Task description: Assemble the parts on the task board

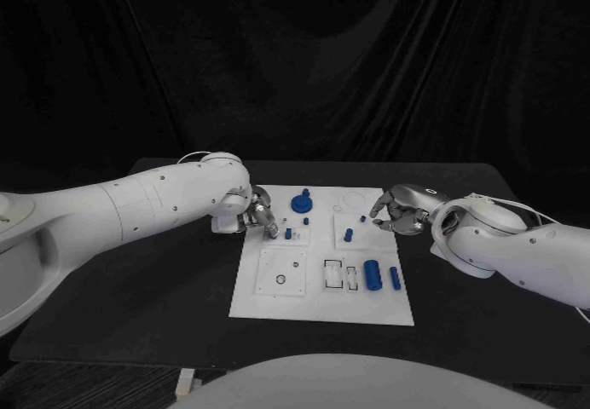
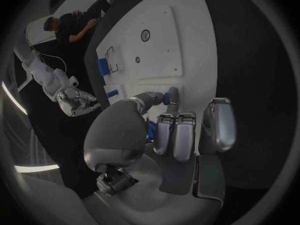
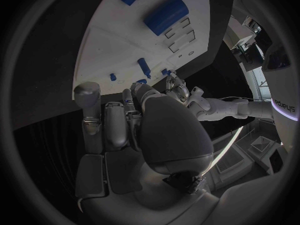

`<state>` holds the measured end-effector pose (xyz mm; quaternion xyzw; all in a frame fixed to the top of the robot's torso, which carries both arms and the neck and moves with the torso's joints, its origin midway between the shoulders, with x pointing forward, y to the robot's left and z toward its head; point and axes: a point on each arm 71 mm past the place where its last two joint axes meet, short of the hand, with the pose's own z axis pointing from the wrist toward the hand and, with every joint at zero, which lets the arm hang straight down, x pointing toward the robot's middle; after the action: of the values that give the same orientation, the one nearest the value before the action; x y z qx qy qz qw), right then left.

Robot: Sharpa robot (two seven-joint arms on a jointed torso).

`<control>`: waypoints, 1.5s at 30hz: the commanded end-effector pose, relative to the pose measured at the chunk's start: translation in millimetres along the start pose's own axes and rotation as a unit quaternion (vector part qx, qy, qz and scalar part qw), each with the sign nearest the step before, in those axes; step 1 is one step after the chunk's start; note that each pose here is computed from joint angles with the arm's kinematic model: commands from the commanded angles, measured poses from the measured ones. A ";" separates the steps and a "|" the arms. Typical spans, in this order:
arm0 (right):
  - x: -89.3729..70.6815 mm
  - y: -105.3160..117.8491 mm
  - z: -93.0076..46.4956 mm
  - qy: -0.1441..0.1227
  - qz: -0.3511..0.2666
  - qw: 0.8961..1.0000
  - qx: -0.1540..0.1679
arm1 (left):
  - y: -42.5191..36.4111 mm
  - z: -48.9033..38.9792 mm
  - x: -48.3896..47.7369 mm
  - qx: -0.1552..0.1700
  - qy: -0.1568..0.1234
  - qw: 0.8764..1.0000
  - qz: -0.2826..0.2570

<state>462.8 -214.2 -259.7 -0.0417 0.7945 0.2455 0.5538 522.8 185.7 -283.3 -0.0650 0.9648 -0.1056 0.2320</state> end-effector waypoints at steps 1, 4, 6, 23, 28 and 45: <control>1.0 -1.0 -0.4 -0.004 0.001 1.000 0.005 | -1.2 3.3 5.9 0.002 0.010 1.000 0.003; 1.3 -1.0 -0.4 -0.004 0.001 1.000 0.005 | -1.3 3.4 5.1 0.004 0.004 1.000 0.000; 1.4 -1.0 -0.4 -0.003 0.001 1.000 0.005 | -1.5 3.4 4.3 0.006 -0.002 1.000 -0.003; 2.2 -1.2 -0.6 0.000 0.000 1.000 0.006 | -0.3 3.4 1.4 0.002 -0.025 1.000 -0.017; 2.5 -1.2 -0.5 0.001 0.000 1.000 0.006 | 1.1 3.4 1.4 -0.002 -0.026 1.000 -0.018; 4.7 -0.6 0.3 0.004 0.001 1.000 0.005 | 4.8 3.3 0.4 0.001 -0.038 0.999 -0.027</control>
<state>461.7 -213.1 -262.9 -0.0416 0.7965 0.2457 0.5508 523.5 188.1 -284.6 -0.0868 0.9567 -0.1116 0.2546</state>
